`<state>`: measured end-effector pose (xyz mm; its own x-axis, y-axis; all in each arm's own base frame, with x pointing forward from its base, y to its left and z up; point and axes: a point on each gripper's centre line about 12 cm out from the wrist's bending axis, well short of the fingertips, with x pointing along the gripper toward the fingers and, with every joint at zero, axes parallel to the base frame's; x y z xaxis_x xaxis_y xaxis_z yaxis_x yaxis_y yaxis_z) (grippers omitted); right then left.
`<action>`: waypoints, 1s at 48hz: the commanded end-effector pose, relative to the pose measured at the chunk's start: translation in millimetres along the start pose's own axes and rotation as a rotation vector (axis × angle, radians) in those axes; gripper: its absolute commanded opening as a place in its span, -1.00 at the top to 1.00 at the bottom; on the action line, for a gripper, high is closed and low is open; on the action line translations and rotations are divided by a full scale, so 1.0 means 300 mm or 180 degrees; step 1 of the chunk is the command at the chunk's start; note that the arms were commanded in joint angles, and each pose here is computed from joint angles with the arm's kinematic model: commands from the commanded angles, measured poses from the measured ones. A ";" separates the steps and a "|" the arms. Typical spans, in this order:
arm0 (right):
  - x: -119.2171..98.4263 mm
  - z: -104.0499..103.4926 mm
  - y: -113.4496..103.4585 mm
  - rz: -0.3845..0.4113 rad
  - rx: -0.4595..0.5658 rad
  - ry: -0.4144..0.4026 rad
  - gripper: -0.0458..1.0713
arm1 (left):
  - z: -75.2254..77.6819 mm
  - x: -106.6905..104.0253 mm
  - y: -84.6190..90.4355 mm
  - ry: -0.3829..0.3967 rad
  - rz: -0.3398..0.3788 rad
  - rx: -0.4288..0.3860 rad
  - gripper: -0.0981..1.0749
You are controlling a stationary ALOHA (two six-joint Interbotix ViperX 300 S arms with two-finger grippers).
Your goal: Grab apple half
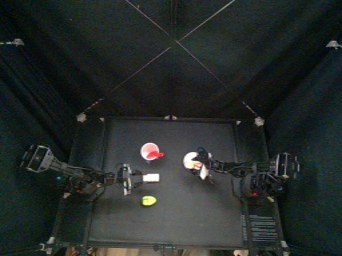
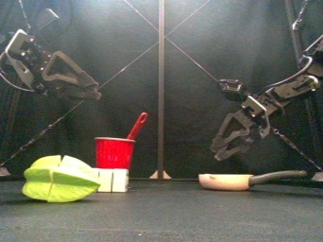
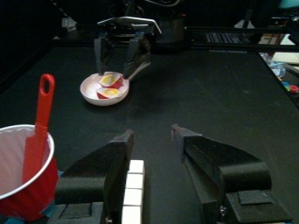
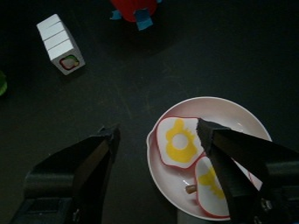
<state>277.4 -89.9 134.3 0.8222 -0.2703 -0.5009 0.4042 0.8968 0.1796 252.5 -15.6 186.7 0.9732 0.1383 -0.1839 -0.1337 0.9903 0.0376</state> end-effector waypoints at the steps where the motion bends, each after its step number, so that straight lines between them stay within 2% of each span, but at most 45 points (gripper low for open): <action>1: -0.008 0.026 0.004 0.0018 0.0003 -0.0096 -0.86 | 0.019 0.009 -0.004 -0.0057 -0.0001 -0.0008 -0.53; 17: -0.007 0.024 -0.004 -0.0017 0.0045 -0.0063 -0.86 | 0.019 0.009 0.000 -0.0056 0.0014 -0.0011 -0.53; 32: 0.021 0.018 -0.012 -0.0055 0.0068 0.0008 -0.86 | 0.019 0.009 0.000 -0.0056 0.0014 -0.0011 -0.53; 48: 0.069 -0.004 -0.065 -0.0233 0.0211 0.0128 -0.86 | 0.019 0.009 0.000 -0.0056 0.0014 -0.0011 -0.53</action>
<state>280.9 -106.6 114.7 0.7667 -0.3031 -0.5659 0.4795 0.8565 0.1908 252.6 -14.9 186.3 0.9725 0.1414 -0.1853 -0.1366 0.9899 0.0381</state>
